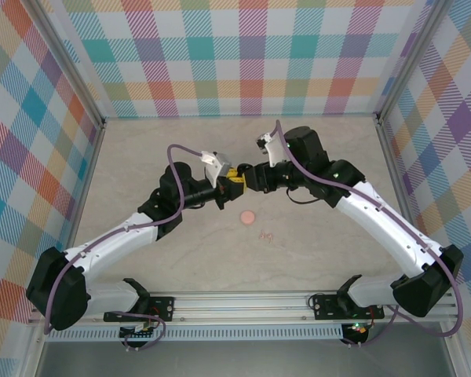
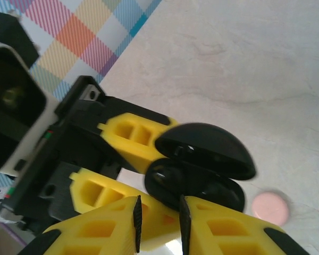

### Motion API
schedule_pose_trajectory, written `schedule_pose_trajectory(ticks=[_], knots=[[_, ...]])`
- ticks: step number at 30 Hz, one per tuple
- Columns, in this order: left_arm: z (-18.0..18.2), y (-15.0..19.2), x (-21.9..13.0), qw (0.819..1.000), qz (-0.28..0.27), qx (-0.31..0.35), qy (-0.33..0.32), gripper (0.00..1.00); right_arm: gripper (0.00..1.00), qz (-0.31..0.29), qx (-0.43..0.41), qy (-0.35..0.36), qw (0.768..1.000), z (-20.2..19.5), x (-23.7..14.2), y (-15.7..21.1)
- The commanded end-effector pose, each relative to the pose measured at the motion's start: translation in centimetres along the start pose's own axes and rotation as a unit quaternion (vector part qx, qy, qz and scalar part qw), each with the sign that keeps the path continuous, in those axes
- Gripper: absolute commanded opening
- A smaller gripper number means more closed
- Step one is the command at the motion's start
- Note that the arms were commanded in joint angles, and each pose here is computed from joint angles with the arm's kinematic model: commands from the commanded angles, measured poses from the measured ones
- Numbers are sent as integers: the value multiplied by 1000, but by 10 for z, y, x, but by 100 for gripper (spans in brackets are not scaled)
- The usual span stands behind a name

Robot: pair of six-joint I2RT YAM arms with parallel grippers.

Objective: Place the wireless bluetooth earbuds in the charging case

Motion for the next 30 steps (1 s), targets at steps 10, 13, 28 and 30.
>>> schedule_pose_trajectory(ticks=[10, 13, 28, 30], knots=[[-12, -21, 4, 999, -23, 25, 14, 19, 31, -31, -16, -1, 999, 9, -8, -14], [-10, -19, 4, 999, -22, 24, 8, 19, 31, -59, -18, 18, 998, 6, -18, -19], [-32, -42, -1, 995, -67, 27, 74, 18, 28, -75, 43, 110, 990, -63, -48, -14], [-39, -48, -3, 992, -73, 28, 94, 18, 26, -70, 54, 102, 991, -70, -47, -11]])
Point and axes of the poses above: each hand's point on the last joint's axis, 136 mm out from that joint toward the fingers, its own x axis out along the fingers, its own z axis along the line the jaws close on, y = z × x, the point moved 1 cm from there along -x, back along the fingers, and after that the axes turned 7 degrees about x, right-handed, at the moved point
